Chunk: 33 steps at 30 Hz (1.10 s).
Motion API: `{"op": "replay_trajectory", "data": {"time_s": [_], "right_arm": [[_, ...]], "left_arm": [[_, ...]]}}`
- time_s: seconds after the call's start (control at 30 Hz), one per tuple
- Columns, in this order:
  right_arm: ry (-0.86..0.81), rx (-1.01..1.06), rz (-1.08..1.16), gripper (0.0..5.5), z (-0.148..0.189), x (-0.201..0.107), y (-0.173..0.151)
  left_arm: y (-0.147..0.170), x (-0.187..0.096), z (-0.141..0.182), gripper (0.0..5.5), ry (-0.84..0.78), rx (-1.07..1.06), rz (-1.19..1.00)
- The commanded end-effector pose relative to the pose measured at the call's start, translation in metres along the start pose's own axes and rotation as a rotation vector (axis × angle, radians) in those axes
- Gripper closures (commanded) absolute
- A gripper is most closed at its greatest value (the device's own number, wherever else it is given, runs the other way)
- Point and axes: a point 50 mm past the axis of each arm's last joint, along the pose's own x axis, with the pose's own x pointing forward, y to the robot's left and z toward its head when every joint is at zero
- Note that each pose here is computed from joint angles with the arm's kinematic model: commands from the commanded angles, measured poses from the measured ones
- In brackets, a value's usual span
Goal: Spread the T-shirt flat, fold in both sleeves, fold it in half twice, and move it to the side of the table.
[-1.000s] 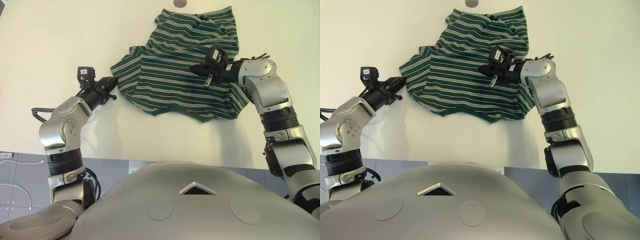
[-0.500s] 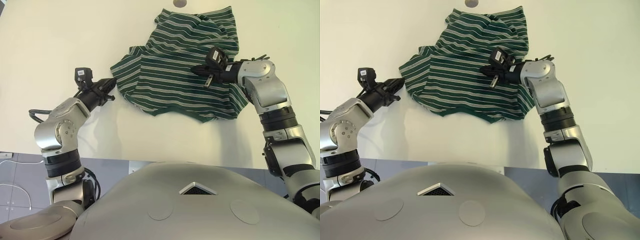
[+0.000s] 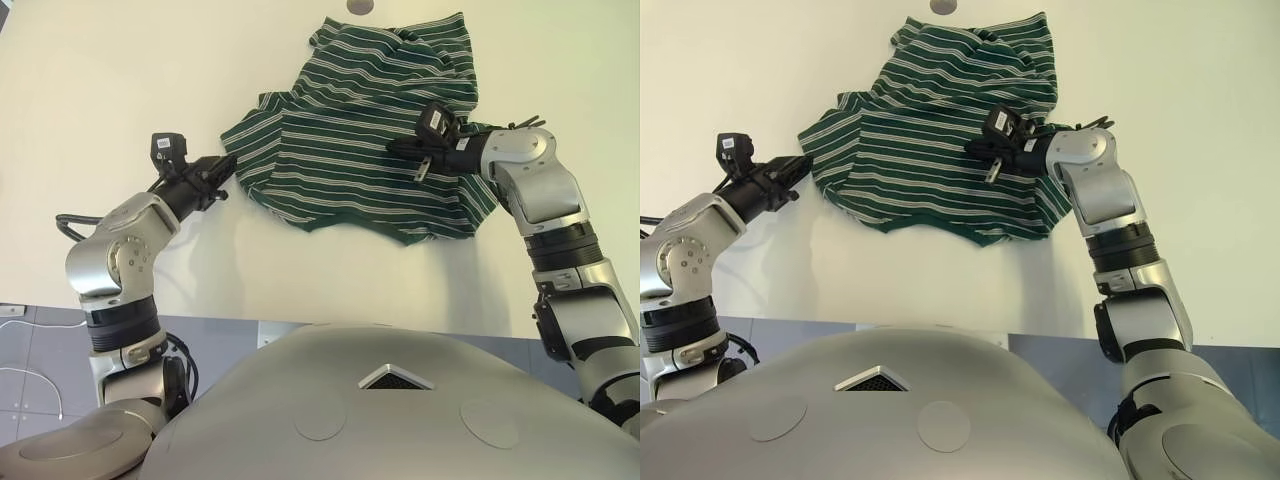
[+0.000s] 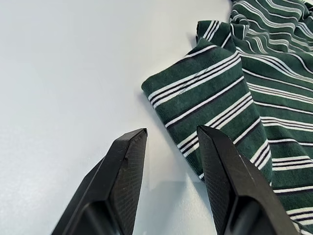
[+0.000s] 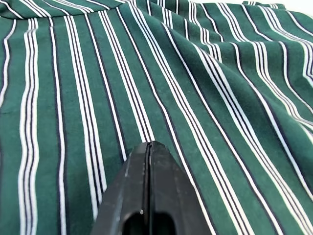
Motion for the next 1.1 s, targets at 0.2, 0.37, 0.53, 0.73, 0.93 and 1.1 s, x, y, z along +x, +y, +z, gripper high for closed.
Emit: {"op": "replay_trajectory", "data": {"time_s": [0.2,0.37,0.53,0.73,0.93,1.1], "right_arm": [[0.034,-0.057,0.041,5.5,0.002,0.002,0.004],[0.059,-0.07,0.064,5.5,-0.004,-0.004,0.008],[0.129,-0.094,0.185,5.5,-0.013,-0.021,0.019],[0.232,-0.044,0.423,5.5,-0.028,-0.053,0.05],[0.099,0.054,0.412,5.5,-0.016,-0.065,0.04],[-0.298,0.309,-0.134,5.15,0.073,-0.027,-0.08]], "left_arm": [[0.001,0.034,-0.008,4.14,0.047,-0.083,-0.042],[0.0,0.028,-0.008,5.06,0.013,-0.084,-0.066],[-0.008,0.004,-0.007,5.48,-0.036,-0.087,-0.142],[-0.027,-0.042,-0.003,5.48,-0.032,0.022,-0.265],[-0.025,-0.064,-0.001,5.48,-0.02,0.045,-0.258],[-0.018,-0.057,-0.012,5.5,0.133,0.155,-0.233]]}}
